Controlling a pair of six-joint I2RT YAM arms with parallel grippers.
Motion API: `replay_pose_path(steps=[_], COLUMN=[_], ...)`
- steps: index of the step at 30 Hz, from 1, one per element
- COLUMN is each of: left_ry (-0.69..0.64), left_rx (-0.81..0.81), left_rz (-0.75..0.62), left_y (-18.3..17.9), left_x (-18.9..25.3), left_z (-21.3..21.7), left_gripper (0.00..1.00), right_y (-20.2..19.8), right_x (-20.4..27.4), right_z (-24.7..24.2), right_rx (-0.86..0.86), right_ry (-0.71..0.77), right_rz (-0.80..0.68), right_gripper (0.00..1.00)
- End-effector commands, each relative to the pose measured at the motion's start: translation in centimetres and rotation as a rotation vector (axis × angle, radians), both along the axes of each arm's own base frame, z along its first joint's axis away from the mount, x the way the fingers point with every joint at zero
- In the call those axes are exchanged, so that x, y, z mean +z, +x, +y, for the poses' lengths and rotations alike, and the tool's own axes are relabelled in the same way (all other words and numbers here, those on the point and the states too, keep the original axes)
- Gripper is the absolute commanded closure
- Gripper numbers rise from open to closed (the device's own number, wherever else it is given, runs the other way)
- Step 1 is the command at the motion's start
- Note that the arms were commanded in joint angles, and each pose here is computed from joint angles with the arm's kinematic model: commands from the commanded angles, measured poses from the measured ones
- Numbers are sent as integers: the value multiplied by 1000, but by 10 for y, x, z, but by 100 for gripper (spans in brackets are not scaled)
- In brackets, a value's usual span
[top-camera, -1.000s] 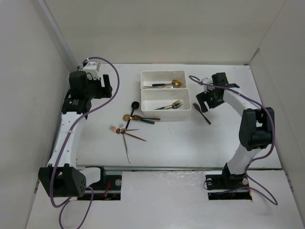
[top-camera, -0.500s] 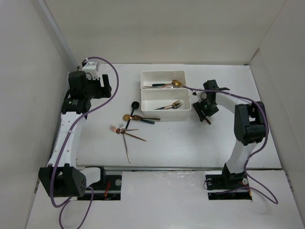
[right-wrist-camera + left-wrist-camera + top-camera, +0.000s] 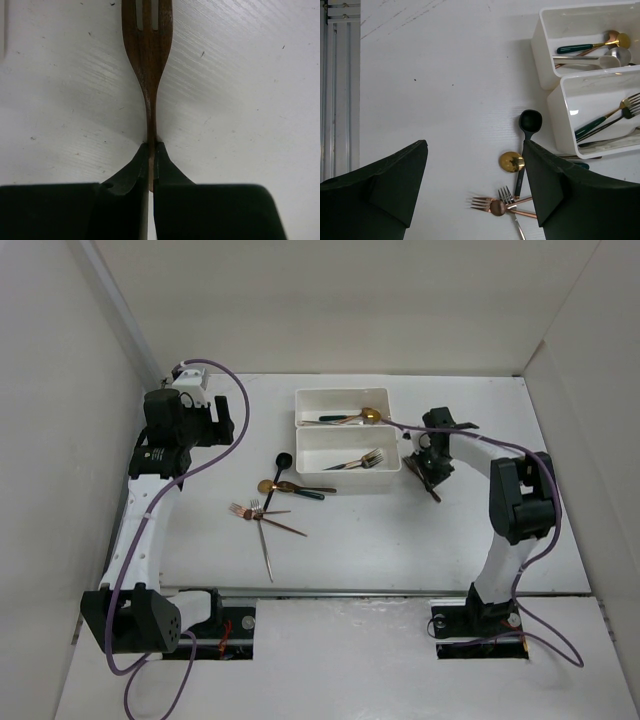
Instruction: Sort the eating utensils into containers
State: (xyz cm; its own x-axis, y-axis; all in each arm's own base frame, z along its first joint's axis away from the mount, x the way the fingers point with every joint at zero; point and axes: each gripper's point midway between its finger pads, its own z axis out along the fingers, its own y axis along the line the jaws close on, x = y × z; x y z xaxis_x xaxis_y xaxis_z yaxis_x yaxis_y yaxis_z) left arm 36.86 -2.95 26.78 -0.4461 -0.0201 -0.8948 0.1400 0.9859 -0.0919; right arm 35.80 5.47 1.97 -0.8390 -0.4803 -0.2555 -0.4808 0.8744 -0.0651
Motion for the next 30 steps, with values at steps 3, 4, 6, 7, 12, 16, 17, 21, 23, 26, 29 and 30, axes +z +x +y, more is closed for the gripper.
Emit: replay_pose_path(steps=[3, 4, 6, 7, 12, 16, 17, 21, 23, 26, 29, 30], left_ry=[-8, -8, -8, -8, -8, -8, -8, -8, -8, -8, -8, -8], left_rx=[11, 11, 11, 11, 21, 21, 21, 30, 30, 30, 30, 30], left_rz=[-40, -40, -40, -40, -40, -40, -40, -49, -49, -60, -62, -53], left_y=[1, 1, 1, 1, 1, 1, 1, 0, 0, -2, -5, -5], left_x=[10, 10, 10, 10, 10, 10, 10, 13, 13, 17, 16, 12], left_z=[2, 2, 2, 2, 5, 5, 5, 9, 9, 9, 9, 9], left_gripper=[25, 25, 25, 25, 25, 25, 25, 25, 25, 25, 25, 25], right_y=[12, 19, 43, 51, 86, 82, 79, 56, 49, 51, 55, 58], right_x=[12, 24, 70, 90, 191, 235, 242, 236, 223, 213, 197, 189], right_z=[0, 3, 13, 21, 48, 84, 95, 132, 166, 199, 223, 225], right_rx=[-100, -127, -198, -221, -466, -744, -855, -1299, -1413, -1428, -1468, -1491], right_ry=[77, 149, 279, 357, 767, 972, 1051, 1279, 1370, 1375, 1367, 1354], right_rz=[-51, -86, -244, -301, -640, -725, -708, -639, -512, -432, -358, -346], right_gripper=[100, 100, 100, 100, 100, 100, 100, 100, 100, 100, 100, 100])
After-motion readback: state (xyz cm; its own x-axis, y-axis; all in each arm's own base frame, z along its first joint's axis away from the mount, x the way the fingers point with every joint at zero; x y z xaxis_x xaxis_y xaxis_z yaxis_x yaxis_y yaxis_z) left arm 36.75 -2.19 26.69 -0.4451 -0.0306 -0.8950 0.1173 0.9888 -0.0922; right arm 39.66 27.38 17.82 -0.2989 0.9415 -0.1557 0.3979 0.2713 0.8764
